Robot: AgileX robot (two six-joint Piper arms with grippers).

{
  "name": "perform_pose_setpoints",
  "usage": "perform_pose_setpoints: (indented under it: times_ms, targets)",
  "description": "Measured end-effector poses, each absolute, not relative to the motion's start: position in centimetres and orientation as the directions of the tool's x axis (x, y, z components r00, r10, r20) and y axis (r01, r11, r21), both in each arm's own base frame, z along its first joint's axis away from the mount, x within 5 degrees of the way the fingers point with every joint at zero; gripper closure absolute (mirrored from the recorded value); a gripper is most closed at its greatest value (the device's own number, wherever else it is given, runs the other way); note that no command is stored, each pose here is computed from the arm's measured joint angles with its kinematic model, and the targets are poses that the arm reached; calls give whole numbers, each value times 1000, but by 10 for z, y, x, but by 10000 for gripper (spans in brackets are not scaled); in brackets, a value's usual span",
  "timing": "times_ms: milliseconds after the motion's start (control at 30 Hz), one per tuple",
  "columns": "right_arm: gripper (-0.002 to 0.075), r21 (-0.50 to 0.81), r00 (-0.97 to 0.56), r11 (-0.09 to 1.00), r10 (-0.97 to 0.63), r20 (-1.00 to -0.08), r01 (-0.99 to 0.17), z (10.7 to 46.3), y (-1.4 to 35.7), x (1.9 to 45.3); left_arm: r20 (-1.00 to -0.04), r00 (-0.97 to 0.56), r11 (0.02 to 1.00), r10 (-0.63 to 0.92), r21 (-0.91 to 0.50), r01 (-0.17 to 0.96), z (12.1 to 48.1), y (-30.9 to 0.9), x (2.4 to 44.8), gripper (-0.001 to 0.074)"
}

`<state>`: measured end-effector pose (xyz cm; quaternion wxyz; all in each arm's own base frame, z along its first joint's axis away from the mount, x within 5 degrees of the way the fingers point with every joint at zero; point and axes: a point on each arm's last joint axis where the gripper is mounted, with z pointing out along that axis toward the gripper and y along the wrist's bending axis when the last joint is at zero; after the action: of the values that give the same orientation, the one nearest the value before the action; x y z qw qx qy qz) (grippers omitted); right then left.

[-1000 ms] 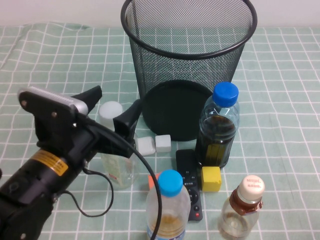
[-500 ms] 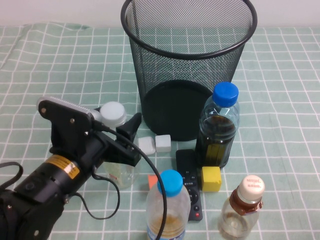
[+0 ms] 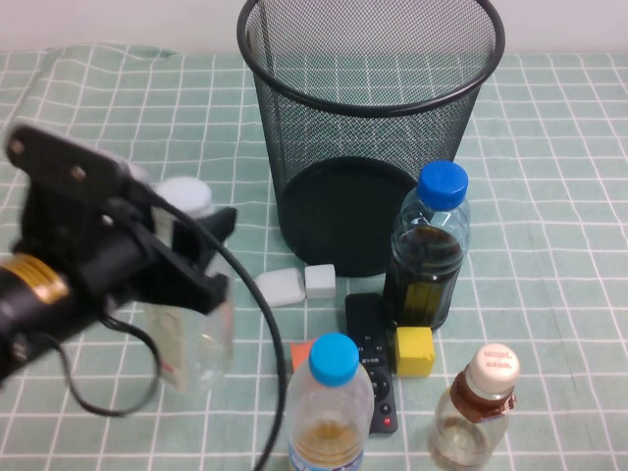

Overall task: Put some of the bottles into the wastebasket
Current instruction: Pick up a bottle from the table with left arm, then place the bottle in the trash can

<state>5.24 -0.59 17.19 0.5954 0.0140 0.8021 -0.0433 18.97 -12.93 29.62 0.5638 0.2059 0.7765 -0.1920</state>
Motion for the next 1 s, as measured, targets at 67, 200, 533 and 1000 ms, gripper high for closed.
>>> perform_pose_setpoints:
  times_ms: [67,200,533,1000]
  targets:
    - [734,-53,-291,996,-29,-956,74,172,-6,52,-939,-321,843,123,-71,532,316,-120,187,404]
    - [734,-53,-291,996,-29,-956,74,172,-6,52,-897,-414,858,157,-84,506,356,-101,186,404]
    - [734,-53,-291,996,-29,-956,74,172,-6,52,-855,-453,843,255,-33,537,441,-106,218,404]
    - [734,-53,-291,996,-29,-956,74,172,-6,52,-955,-192,698,227,22,715,539,-159,299,404]
